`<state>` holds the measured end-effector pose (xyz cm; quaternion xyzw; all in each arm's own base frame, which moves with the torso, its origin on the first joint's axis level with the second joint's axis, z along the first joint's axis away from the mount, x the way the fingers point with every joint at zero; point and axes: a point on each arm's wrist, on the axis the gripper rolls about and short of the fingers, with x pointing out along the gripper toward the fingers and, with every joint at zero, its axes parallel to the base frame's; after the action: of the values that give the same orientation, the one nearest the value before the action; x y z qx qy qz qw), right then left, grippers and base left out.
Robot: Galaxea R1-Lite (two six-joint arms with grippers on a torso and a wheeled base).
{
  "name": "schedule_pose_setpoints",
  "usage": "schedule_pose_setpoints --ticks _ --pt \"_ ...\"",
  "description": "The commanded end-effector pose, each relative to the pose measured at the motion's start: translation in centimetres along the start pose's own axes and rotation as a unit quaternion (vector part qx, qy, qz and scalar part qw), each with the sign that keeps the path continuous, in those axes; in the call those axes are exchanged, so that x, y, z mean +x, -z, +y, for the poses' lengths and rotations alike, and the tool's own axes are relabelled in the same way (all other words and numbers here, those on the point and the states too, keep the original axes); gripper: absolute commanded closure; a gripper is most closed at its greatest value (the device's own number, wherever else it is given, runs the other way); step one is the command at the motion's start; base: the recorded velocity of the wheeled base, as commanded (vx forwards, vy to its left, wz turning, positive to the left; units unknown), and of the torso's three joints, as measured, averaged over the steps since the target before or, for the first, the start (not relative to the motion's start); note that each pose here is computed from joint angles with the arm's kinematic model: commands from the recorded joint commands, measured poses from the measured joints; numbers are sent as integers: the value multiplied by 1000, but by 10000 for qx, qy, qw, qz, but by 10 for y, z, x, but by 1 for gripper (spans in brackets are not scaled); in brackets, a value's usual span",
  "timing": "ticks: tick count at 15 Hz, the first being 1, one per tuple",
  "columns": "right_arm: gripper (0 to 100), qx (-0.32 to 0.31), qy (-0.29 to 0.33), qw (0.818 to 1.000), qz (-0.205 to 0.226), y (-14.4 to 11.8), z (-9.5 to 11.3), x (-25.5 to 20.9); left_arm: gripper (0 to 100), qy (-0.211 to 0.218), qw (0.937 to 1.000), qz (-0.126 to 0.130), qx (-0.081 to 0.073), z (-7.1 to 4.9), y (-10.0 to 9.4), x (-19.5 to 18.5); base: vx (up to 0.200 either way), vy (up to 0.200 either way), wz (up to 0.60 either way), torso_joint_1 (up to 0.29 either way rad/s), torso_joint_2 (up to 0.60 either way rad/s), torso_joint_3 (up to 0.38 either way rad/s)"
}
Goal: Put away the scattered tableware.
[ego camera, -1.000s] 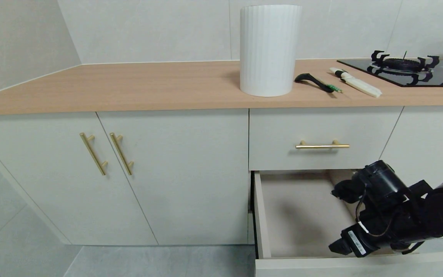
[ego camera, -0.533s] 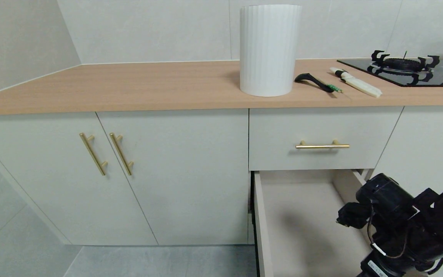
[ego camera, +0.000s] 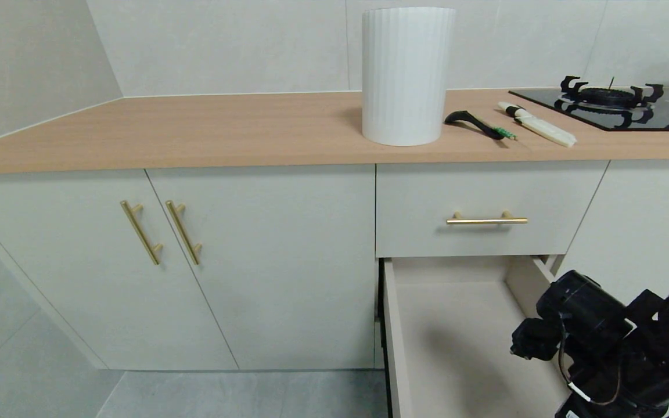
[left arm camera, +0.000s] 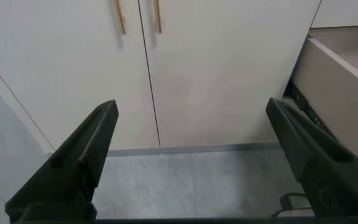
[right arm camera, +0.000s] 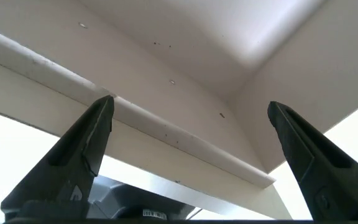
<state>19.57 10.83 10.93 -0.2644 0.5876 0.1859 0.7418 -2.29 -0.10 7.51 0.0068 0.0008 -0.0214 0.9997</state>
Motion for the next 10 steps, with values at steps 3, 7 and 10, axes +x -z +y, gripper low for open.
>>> schedule_pose_setpoints --ticks 3,7,10 --pt "0 710 114 9964 -439 -20 -5 -11 0 1 10000 6 1 0 0 0 0 0 0 0 0 0" --pt "0 2451 80 9501 -1929 -59 -26 -23 0 -7 10000 6 1 0 0 0 0 0 0 0 0 0" --pt "0 2503 158 9460 -2056 -57 -29 -25 0 -7 10000 6 1 0 0 0 0 0 0 0 0 0"
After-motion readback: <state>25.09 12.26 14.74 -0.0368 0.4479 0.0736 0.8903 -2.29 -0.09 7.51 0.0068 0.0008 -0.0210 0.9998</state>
